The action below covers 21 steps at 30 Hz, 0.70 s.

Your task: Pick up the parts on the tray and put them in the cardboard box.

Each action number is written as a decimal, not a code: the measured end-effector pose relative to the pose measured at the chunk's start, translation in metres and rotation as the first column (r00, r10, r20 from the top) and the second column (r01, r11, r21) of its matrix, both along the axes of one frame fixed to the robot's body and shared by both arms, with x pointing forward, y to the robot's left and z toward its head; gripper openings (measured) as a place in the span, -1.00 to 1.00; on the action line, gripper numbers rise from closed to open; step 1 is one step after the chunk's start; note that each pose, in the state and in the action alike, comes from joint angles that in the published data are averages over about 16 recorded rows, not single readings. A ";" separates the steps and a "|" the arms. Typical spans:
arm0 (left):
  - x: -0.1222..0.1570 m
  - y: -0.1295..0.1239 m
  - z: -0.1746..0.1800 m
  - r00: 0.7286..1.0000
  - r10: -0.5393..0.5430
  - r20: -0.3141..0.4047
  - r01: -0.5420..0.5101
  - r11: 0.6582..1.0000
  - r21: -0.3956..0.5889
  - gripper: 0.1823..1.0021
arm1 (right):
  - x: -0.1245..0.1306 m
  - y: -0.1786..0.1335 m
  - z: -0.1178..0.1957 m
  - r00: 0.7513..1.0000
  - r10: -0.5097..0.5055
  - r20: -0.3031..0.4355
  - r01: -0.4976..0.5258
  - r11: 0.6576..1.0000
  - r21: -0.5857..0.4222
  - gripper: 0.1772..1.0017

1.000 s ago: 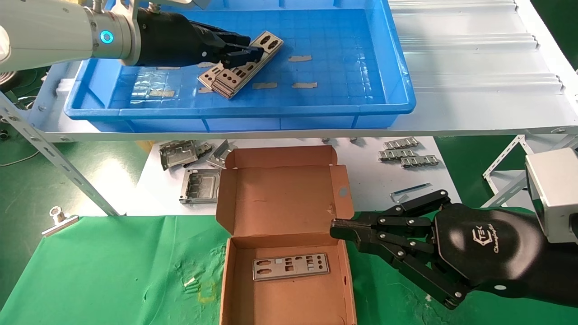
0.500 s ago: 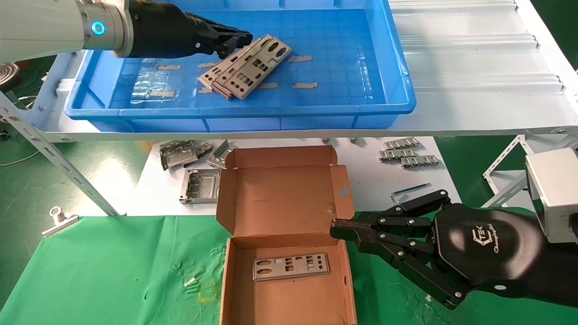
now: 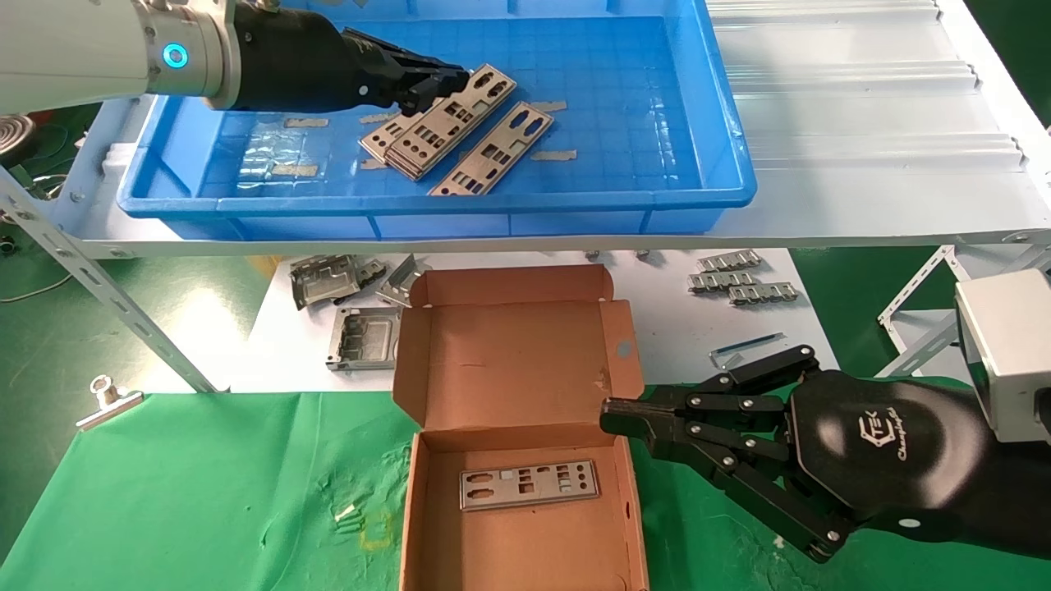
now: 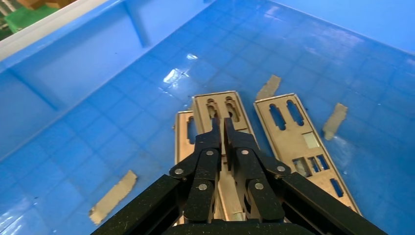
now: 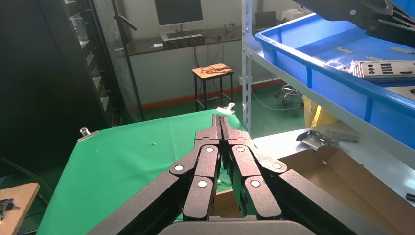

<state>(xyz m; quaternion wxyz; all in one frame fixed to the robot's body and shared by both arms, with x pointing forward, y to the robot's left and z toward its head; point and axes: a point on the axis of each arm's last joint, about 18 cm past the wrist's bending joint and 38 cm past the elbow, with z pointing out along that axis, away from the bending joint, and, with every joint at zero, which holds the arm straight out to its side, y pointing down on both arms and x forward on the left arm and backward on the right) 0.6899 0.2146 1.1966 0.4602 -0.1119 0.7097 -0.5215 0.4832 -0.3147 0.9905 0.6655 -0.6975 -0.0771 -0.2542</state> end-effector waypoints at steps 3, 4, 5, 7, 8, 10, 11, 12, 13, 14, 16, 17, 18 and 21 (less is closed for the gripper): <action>-0.001 -0.001 -0.001 1.000 -0.010 -0.002 0.010 1.000 0.007 -0.89 | 0.000 0.000 0.000 1.000 0.000 0.000 0.000 1.000 0.000 -0.97; -0.002 -0.001 -0.001 1.000 -0.013 -0.003 0.013 1.000 0.009 -0.87 | 0.000 0.000 0.000 1.000 0.000 0.000 0.000 1.000 0.000 -0.97; -0.002 -0.001 -0.002 1.000 -0.015 -0.003 0.015 1.000 0.011 -0.85 | 0.000 0.000 0.000 1.000 0.000 0.000 0.000 1.000 0.000 -0.97; -0.002 -0.002 -0.002 1.000 -0.019 -0.003 0.019 1.000 0.015 -0.82 | 0.000 0.000 0.000 1.000 0.000 0.000 0.000 1.000 0.000 -0.97; -0.002 -0.002 -0.003 1.000 -0.020 -0.003 0.020 1.000 0.017 -0.78 | 0.000 0.000 0.000 1.000 0.000 0.000 0.000 1.000 0.000 -0.97; -0.002 -0.002 -0.003 1.000 -0.022 -0.002 0.022 1.000 0.021 -0.71 | 0.000 0.000 0.000 1.000 0.000 0.000 0.000 1.000 0.000 -0.97; -0.002 -0.002 -0.004 1.000 -0.023 -0.001 0.023 0.999 0.023 -0.67 | 0.000 0.000 0.000 1.000 0.000 0.000 0.000 1.000 0.000 -0.97; -0.002 -0.003 -0.004 1.000 -0.023 0.000 0.023 0.999 0.025 -0.65 | 0.000 0.000 0.000 1.000 0.000 0.000 0.000 1.000 0.000 -0.97; -0.002 -0.003 -0.004 1.000 -0.024 0.001 0.024 0.999 0.027 -0.62 | 0.000 0.000 0.000 1.000 0.000 0.000 0.000 1.000 0.000 -0.97; -0.002 -0.003 -0.004 1.000 -0.024 0.002 0.024 0.999 0.028 -0.56 | 0.000 0.000 0.000 1.000 0.000 0.000 0.000 1.000 0.000 -0.97; -0.002 -0.003 -0.005 1.000 -0.024 0.004 0.024 0.999 0.031 -0.46 | 0.000 0.000 0.000 1.000 0.000 0.000 0.000 1.000 0.000 -0.97; -0.001 -0.004 -0.005 1.000 -0.024 0.005 0.024 0.999 0.033 -0.41 | 0.000 0.000 0.000 1.000 0.000 0.000 0.000 1.000 0.000 -0.97; -0.001 -0.004 -0.005 1.000 -0.025 0.005 0.024 0.999 0.034 -0.37 | 0.000 0.000 0.000 1.000 0.000 0.000 0.000 1.000 0.000 -0.97; -0.001 -0.005 -0.006 1.000 -0.026 0.005 0.026 0.999 0.035 -0.20 | 0.000 0.000 0.000 1.000 0.000 0.000 0.000 1.000 0.000 -0.97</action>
